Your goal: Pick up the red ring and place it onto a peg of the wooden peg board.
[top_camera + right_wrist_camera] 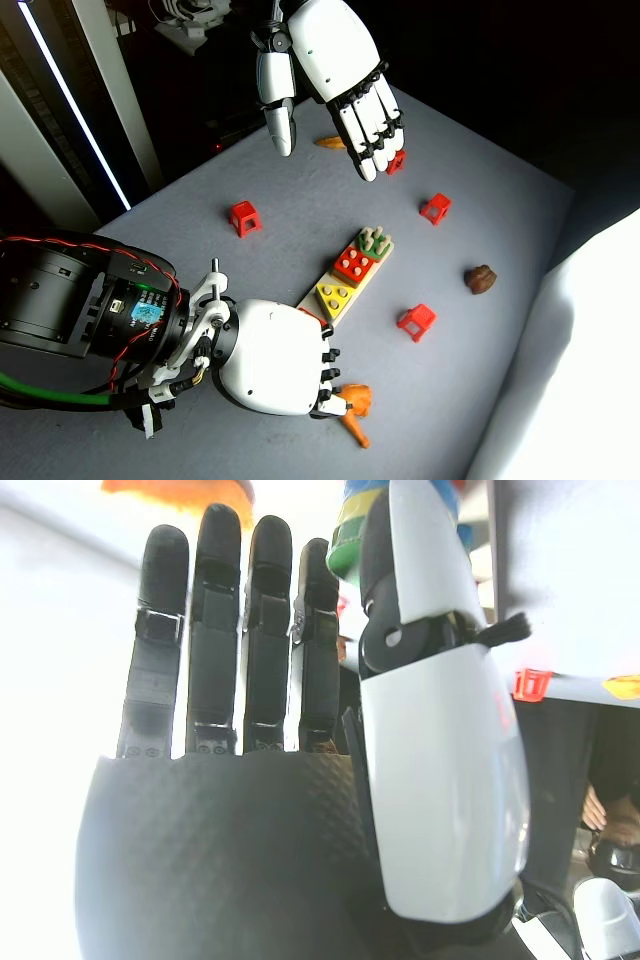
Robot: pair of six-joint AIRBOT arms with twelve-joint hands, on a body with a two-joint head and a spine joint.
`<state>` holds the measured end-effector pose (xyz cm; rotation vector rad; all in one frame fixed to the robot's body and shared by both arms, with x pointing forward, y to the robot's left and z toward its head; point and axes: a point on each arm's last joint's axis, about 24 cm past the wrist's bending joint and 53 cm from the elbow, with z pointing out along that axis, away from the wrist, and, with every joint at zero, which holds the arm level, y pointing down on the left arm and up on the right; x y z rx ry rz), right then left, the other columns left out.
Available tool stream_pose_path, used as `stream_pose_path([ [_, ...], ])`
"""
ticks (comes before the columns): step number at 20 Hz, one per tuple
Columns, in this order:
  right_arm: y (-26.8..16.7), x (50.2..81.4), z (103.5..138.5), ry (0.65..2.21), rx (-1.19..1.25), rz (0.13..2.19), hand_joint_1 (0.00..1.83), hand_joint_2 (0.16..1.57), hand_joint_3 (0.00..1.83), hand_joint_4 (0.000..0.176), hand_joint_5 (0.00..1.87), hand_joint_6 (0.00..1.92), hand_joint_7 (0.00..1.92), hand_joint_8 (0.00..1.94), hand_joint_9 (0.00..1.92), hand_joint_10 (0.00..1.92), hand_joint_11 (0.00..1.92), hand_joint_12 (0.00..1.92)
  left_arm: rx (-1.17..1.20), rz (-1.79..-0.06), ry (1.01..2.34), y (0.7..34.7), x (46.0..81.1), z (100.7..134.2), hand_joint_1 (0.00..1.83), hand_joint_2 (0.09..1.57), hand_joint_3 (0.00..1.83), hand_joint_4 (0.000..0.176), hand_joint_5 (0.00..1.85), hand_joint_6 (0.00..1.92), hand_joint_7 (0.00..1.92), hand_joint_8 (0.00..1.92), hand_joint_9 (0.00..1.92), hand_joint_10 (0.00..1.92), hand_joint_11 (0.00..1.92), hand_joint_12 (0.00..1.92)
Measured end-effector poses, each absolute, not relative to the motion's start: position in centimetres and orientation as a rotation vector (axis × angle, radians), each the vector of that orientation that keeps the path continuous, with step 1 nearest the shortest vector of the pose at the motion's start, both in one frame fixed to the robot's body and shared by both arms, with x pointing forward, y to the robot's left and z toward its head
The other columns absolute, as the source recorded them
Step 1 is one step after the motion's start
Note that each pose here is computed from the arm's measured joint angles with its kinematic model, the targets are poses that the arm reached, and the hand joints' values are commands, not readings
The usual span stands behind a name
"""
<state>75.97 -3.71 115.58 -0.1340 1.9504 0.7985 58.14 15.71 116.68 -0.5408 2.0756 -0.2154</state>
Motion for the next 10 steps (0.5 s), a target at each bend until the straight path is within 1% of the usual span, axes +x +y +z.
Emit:
stream_pose_path([
  [2, -4.8, 75.6, 116.5, 1.949, -0.12, 0.804, 1.23, 1.03, 0.0, 0.0, 0.75, 0.02, 0.79, 0.0, 0.73, 0.12, 0.29, 1.23, -0.541, -0.215, 2.075, 15.7, 58.1, 116.7, 0.0, 1.24, 0.0, 0.0, 0.13, 0.0, 0.14, 0.0, 0.15, 0.0, 0.0, 0.39],
  [3, -5.3, 75.5, 116.8, 1.945, -0.115, 0.801, 1.25, 1.02, 0.0, 0.0, 0.77, 0.02, 0.81, 0.01, 0.75, 0.11, 0.33, 1.2, -0.542, -0.213, 2.075, 15.8, 58.1, 116.7, 0.0, 1.25, 0.0, 0.0, 0.11, 0.0, 0.13, 0.0, 0.13, 0.0, 0.0, 0.34],
  [4, -5.9, 75.2, 117.6, 1.936, -0.111, 0.806, 1.26, 1.02, 0.0, 0.0, 0.77, 0.02, 0.81, 0.01, 0.76, 0.11, 0.34, 1.19, -0.543, -0.213, 2.075, 15.8, 58.1, 116.7, 0.0, 1.24, 0.0, 0.0, 0.12, 0.0, 0.14, 0.01, 0.14, 0.01, 0.0, 0.37],
  [6, -7.0, 74.4, 118.5, 1.942, -0.081, 0.826, 1.24, 1.03, 0.0, 0.0, 0.77, 0.02, 0.8, 0.0, 0.76, 0.1, 0.33, 1.2, -0.542, -0.215, 2.075, 15.7, 58.2, 116.7, 0.0, 1.24, 0.0, 0.0, 0.12, 0.0, 0.14, 0.0, 0.14, 0.0, 0.0, 0.36],
  [7, -7.7, 73.9, 118.7, 1.95, -0.064, 0.833, 1.24, 1.03, 0.0, 0.0, 0.78, 0.02, 0.81, 0.01, 0.76, 0.1, 0.33, 1.2, -0.54, -0.217, 2.075, 15.7, 58.2, 116.7, 0.0, 1.24, 0.0, 0.0, 0.14, 0.01, 0.16, 0.01, 0.16, 0.01, 0.0, 0.42],
  [9, -9.3, 72.2, 119.3, 1.961, -0.052, 0.84, 1.24, 1.03, 0.0, 0.0, 0.78, 0.02, 0.81, 0.01, 0.77, 0.1, 0.34, 1.2, -0.543, -0.215, 2.074, 15.8, 58.2, 116.7, 0.0, 1.24, 0.0, 0.0, 0.11, 0.0, 0.13, 0.0, 0.13, 0.0, 0.0, 0.34],
  [10, -10.2, 71.5, 119.6, 1.962, -0.041, 0.84, 1.23, 1.03, 0.0, 0.0, 0.78, 0.02, 0.8, 0.0, 0.76, 0.09, 0.32, 1.2, -0.542, -0.212, 2.073, 15.8, 58.2, 116.7, 0.0, 1.25, 0.0, 0.0, 0.12, 0.0, 0.14, 0.01, 0.14, 0.01, 0.0, 0.35],
])
